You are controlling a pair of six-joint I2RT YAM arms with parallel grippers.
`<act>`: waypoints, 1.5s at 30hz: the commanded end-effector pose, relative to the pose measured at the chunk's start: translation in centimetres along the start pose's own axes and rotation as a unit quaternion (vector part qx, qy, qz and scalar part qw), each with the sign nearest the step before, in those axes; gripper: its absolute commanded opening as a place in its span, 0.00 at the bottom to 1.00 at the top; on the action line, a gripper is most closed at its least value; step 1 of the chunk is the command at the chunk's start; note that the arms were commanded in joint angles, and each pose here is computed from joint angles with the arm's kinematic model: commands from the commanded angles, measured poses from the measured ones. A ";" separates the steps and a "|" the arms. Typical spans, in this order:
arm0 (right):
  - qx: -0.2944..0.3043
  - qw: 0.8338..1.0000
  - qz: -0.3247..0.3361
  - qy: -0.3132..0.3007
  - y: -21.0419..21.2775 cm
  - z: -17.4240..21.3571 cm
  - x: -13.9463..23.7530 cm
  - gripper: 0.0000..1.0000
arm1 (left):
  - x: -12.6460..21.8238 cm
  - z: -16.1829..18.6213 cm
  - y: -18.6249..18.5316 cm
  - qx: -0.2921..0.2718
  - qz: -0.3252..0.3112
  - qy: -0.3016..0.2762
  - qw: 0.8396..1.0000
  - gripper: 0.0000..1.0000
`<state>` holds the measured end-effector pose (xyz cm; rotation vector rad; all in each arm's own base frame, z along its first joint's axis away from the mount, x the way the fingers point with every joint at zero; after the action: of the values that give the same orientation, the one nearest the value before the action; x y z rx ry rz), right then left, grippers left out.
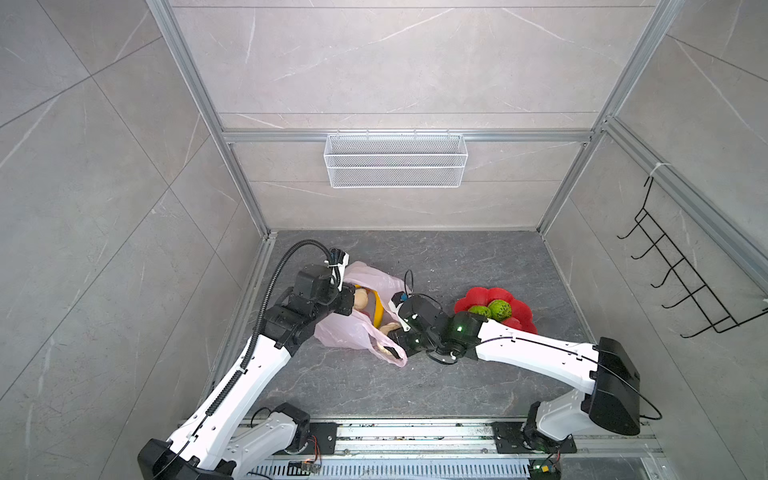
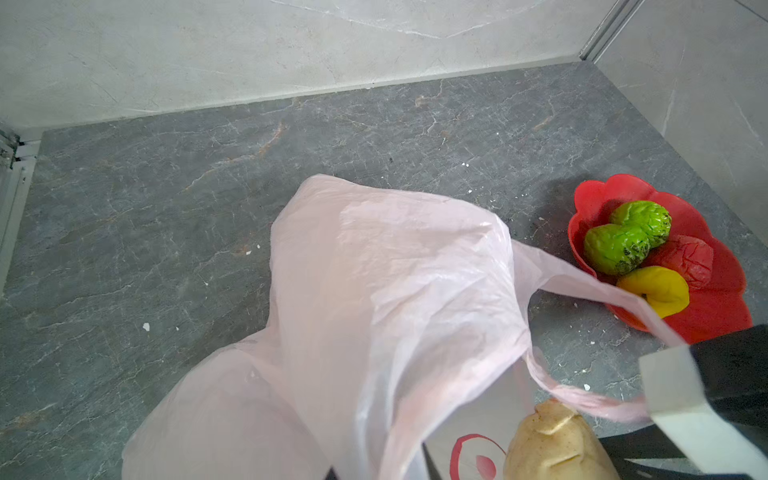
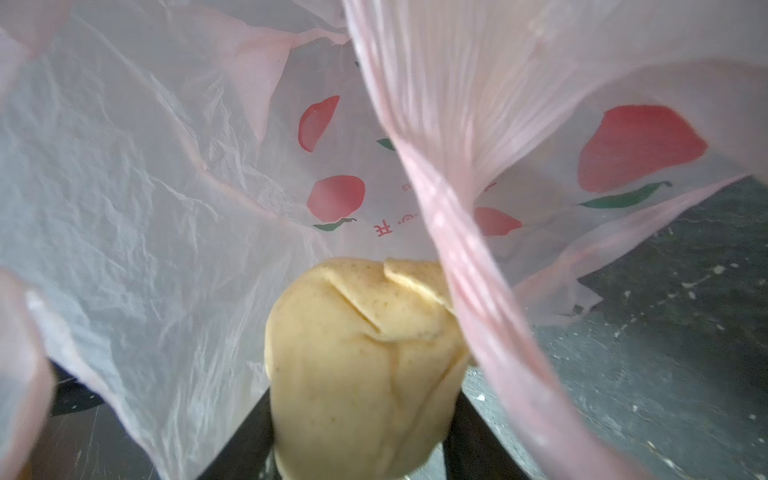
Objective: Take the fake fruits out of the plastic bag
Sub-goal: 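Carry the cream custard apple out of the bag to the red bowl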
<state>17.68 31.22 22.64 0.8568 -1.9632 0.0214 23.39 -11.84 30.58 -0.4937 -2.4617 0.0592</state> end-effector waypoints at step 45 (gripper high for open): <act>0.014 0.985 0.157 -0.076 -5.5 1.0 14.8 0.45 | -0.7 -0.4 1.0 0.010 -0.057 -0.026 0.998 0.03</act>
<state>15.34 20.74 31.13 0.6981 -2.1738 0.1433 24.03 -11.28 29.03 -0.3807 -2.4832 0.0413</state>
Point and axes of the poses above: each gripper's point midway between its finger pads, its own x axis back along the fingers, its own y axis along the line the jaws close on, z = x × y, the point moved 8 cm from there along x, back along the fingers, and after that the axes turned 4 degrees about x, right-handed, at the moved point
